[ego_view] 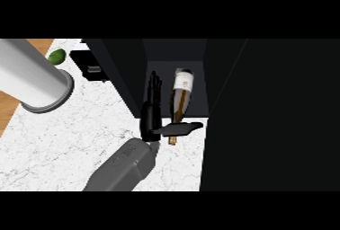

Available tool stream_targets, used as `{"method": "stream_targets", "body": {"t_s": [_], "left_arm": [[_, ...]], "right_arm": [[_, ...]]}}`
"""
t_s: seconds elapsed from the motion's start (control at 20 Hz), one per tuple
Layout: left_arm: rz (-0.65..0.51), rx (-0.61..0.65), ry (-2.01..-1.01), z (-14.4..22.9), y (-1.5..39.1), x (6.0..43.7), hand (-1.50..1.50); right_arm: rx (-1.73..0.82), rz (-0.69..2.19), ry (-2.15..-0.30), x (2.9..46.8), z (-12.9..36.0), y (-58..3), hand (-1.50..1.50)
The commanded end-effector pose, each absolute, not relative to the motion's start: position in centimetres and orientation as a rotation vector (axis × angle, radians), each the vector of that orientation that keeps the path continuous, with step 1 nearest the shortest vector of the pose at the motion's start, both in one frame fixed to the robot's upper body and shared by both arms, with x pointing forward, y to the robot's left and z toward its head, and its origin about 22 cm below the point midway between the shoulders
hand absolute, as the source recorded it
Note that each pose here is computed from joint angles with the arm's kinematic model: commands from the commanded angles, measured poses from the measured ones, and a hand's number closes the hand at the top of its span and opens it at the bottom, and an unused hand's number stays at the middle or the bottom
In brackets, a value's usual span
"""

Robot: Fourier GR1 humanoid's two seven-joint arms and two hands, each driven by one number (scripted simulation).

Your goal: Pick up the wine, place it into the cabinet and close the cabinet

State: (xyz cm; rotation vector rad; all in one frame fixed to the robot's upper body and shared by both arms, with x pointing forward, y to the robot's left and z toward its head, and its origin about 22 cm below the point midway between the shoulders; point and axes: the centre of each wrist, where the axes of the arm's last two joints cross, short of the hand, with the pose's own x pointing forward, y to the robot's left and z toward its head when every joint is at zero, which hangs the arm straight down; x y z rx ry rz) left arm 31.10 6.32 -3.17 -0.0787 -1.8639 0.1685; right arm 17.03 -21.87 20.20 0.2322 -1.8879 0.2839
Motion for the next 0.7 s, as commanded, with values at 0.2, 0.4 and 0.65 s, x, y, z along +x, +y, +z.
{"method": "stream_targets", "body": {"t_s": [0.2,0.4,0.65], "left_arm": [[0.231,-0.136,-1.902,-1.2,5.0,24.8,-1.5],[0.249,-0.134,-1.894,1.2,5.1,22.6,-1.5],[0.254,-0.066,-1.897,0.6,8.4,19.2,-1.5]], "right_arm": [[0.249,0.253,-1.92,14.2,20.4,-22.7,-1.5],[0.242,0.269,-1.924,13.1,21.3,-22.8,-1.5],[0.258,0.29,-1.909,13.2,20.4,-22.8,-1.5]]}}
